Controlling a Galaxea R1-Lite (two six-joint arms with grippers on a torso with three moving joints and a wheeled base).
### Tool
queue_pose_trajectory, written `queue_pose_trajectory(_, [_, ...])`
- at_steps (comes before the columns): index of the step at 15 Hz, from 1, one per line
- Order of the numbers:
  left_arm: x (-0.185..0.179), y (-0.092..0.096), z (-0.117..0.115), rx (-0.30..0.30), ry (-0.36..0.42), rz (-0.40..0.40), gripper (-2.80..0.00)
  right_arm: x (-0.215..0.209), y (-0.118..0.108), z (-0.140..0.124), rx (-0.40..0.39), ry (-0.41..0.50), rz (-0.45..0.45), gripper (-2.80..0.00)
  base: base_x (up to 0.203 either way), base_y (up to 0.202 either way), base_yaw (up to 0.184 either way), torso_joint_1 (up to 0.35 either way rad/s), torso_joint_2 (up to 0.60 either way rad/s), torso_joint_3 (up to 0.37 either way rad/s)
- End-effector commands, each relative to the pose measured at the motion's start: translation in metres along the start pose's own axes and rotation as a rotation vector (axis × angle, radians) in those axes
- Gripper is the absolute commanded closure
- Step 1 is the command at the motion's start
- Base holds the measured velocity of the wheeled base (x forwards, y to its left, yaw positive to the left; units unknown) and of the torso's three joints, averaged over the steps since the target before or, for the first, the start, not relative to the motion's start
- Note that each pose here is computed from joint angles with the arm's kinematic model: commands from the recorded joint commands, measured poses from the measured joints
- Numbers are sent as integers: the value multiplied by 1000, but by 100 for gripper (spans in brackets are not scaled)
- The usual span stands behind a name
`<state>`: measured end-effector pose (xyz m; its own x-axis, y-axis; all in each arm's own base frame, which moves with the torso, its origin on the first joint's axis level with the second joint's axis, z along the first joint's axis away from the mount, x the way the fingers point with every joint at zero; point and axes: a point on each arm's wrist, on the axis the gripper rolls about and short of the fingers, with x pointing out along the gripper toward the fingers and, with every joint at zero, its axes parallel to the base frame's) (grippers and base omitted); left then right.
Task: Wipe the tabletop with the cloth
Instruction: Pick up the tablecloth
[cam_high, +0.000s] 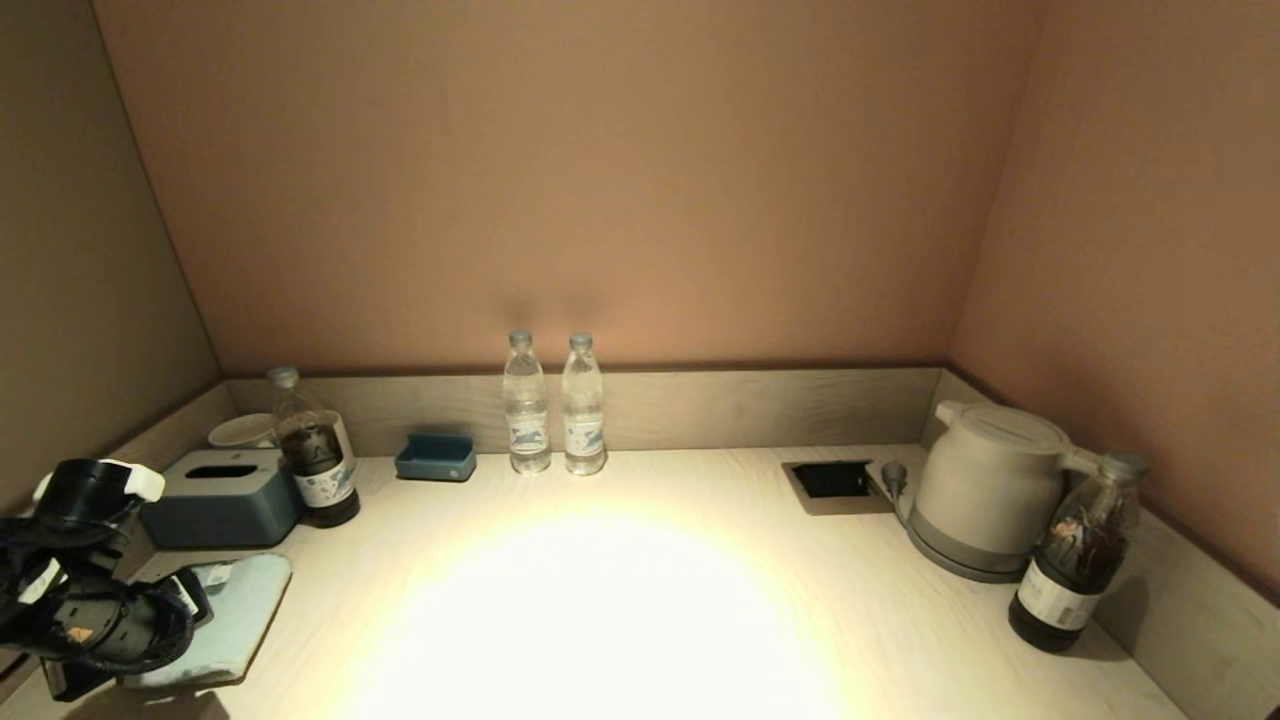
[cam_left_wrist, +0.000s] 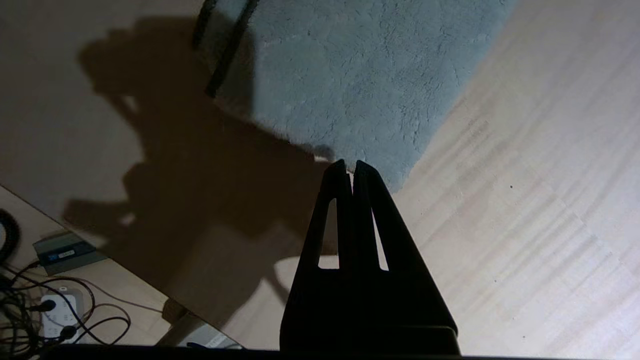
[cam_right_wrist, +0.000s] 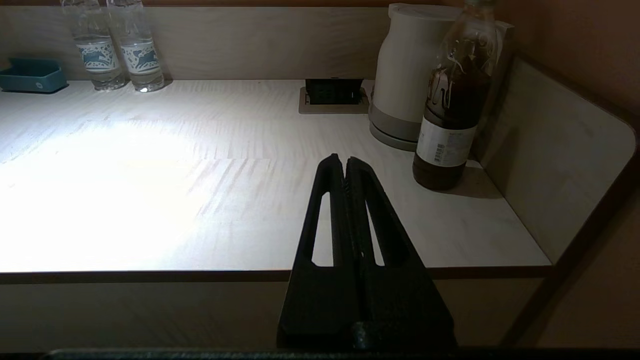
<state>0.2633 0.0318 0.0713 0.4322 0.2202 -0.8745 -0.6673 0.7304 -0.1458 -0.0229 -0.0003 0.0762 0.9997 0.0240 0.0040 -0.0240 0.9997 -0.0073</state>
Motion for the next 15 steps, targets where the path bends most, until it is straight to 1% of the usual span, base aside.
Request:
queue_pose_trajectory(1, [23, -6, 2, 6, 40, 31, 0, 0, 0, 0, 0, 1, 2, 0, 0, 0, 0, 0, 0, 0])
queue_pose_trajectory(4, [26, -13, 10, 9, 24, 22, 0, 0, 0, 0, 0, -1, 2, 0, 0, 0, 0, 0, 0, 0])
queue_pose_trajectory(8, [31, -15, 12, 10, 23, 25, 0, 0, 0, 0, 0, 2, 1, 0, 0, 0, 0, 0, 0, 0])
queue_pose_trajectory(9, [28, -16, 14, 18, 11, 19, -280, 0, 0, 0, 0, 1, 1, 0, 0, 0, 0, 0, 0, 0])
queue_pose_trajectory(15, [32, -20, 22, 20, -24, 37, -280, 0, 0, 0, 0, 1, 1, 0, 0, 0, 0, 0, 0, 0])
